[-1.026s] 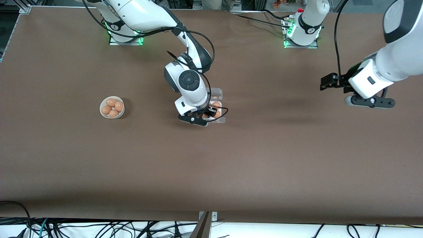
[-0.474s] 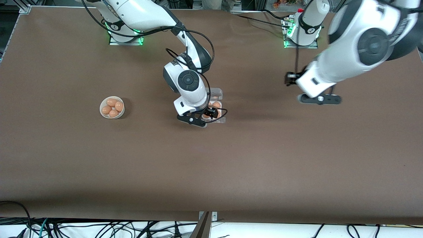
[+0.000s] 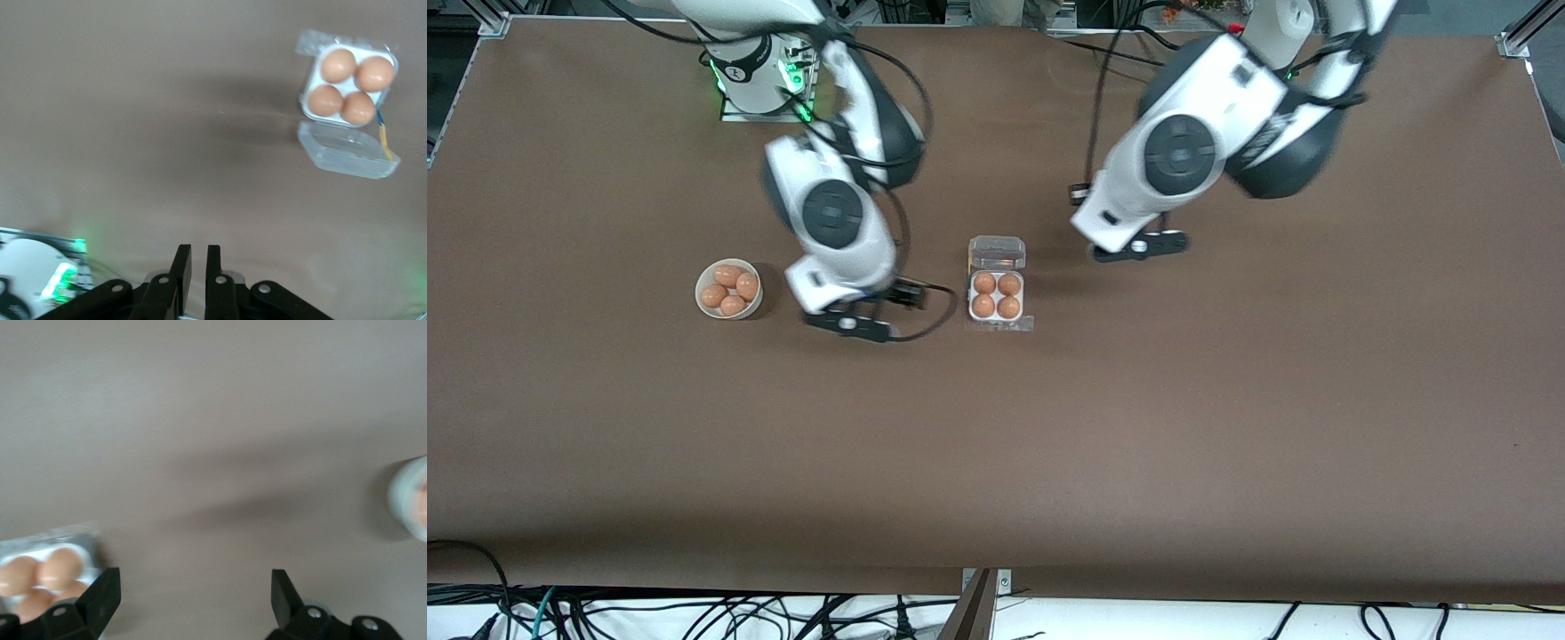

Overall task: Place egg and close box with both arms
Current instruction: 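Withdraw the right gripper while the left gripper grasps the carton lid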

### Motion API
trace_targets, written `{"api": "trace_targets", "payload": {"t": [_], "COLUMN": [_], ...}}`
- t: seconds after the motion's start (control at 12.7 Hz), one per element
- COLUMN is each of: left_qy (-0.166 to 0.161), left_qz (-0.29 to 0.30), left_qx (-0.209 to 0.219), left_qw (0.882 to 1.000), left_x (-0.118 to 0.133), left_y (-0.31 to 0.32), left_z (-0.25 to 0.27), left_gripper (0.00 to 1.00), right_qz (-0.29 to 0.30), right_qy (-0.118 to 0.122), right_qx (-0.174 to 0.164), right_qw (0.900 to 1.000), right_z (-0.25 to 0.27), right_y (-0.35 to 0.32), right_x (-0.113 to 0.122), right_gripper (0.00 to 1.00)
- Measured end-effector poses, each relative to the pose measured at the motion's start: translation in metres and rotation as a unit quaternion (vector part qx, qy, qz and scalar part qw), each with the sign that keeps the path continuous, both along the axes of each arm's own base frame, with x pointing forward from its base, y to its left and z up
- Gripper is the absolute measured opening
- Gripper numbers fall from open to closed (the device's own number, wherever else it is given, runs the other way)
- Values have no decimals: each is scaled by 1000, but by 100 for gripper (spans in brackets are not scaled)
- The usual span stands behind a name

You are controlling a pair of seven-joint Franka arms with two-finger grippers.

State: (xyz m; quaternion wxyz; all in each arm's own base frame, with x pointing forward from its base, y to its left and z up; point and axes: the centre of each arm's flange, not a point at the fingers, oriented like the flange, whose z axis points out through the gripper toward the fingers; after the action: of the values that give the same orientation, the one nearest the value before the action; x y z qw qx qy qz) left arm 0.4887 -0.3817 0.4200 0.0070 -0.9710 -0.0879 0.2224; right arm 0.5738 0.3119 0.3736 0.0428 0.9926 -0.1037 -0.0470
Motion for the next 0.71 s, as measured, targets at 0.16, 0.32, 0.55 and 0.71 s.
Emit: {"api": "trace_targets", "payload": {"t": [0.16, 0.32, 0.55, 0.71], "left_qy": [3, 6, 18, 16], "left_qz": [14, 28, 29, 35], "left_qx": [7, 9, 12, 4], "left_qw": [1000, 1000, 999, 999], "left_x": [-20, -36, -51, -53], "left_y": [-46, -81, -106, -116], "left_z": [-34, -68, -106, -126], "left_gripper": [11, 10, 5, 5], "right_qz": [8, 12, 25, 38], "right_qy": [26, 54, 60, 67], "right_qx": [3, 18, 52, 58], "right_qw": [1000, 998, 996, 995], "right_z": [39, 75, 115, 133], "right_y": [-80, -159, -257, -286], "right_x": [-7, -14, -20, -29], "right_gripper": [100, 100, 100, 100]}}
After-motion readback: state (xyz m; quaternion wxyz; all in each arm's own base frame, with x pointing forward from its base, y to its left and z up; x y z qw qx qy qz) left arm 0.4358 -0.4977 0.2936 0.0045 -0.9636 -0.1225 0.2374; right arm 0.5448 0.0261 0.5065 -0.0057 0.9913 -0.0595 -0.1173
